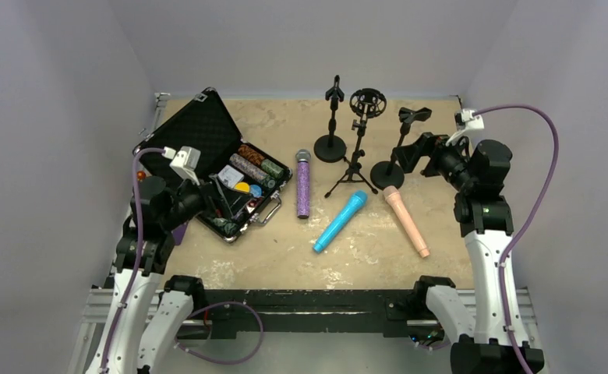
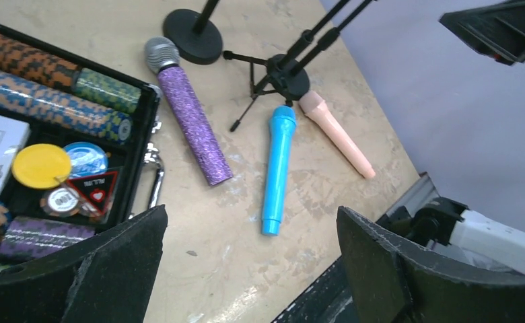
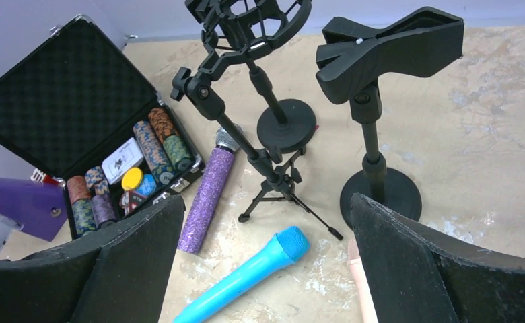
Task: Attach the microphones to the stand
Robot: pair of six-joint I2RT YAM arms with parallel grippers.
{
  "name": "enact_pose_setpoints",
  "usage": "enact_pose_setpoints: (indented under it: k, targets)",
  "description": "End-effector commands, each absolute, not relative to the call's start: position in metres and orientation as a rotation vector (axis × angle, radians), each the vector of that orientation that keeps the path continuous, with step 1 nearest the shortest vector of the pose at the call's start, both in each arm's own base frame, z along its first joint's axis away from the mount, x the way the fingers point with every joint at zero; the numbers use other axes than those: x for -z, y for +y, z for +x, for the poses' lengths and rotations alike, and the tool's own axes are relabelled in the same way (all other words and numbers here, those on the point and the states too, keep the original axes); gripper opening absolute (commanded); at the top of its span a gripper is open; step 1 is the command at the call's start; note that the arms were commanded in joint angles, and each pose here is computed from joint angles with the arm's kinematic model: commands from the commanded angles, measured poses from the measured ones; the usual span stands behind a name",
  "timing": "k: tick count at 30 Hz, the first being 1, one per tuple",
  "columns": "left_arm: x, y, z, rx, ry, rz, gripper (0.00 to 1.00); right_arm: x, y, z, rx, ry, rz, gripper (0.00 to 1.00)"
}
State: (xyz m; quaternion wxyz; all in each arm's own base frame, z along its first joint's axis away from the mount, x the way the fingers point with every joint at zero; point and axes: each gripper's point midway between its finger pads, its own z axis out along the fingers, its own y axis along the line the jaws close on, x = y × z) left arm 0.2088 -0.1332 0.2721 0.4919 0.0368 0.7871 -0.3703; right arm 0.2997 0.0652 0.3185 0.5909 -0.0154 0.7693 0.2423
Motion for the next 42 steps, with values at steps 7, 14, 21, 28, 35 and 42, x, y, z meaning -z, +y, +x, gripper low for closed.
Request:
enact_pose_setpoints:
  k: [7,14,21,28,35,42]
  targets:
    - [-0.281,-0.178,0.207,1.083,1.764,0.367,0.99,-0.315,0.088,0.288,-0.603,1.726,-0.35,0.99]
    - [-0.274,-0.225,0.242,1.021,1.761,0.588,0.98,-0.289,0.104,0.27,-0.562,1.678,-0.734,0.99]
    - [-0.292,-0.285,0.305,0.956,1.565,0.742,0.97,-0.242,0.111,0.265,-0.719,1.844,-0.816,0.99]
    - [-0.308,-0.347,0.337,0.973,1.269,0.83,0.92,-0.23,0.115,0.269,-0.752,1.814,-0.823,0.99]
    - [-0.297,-0.391,0.375,0.903,1.201,0.829,0.81,-0.238,0.113,0.268,-0.708,1.744,-0.813,0.99]
    - [-0.291,-0.42,0.398,0.886,1.198,0.855,0.66,-0.24,0.113,0.264,-0.733,1.722,-0.821,0.99]
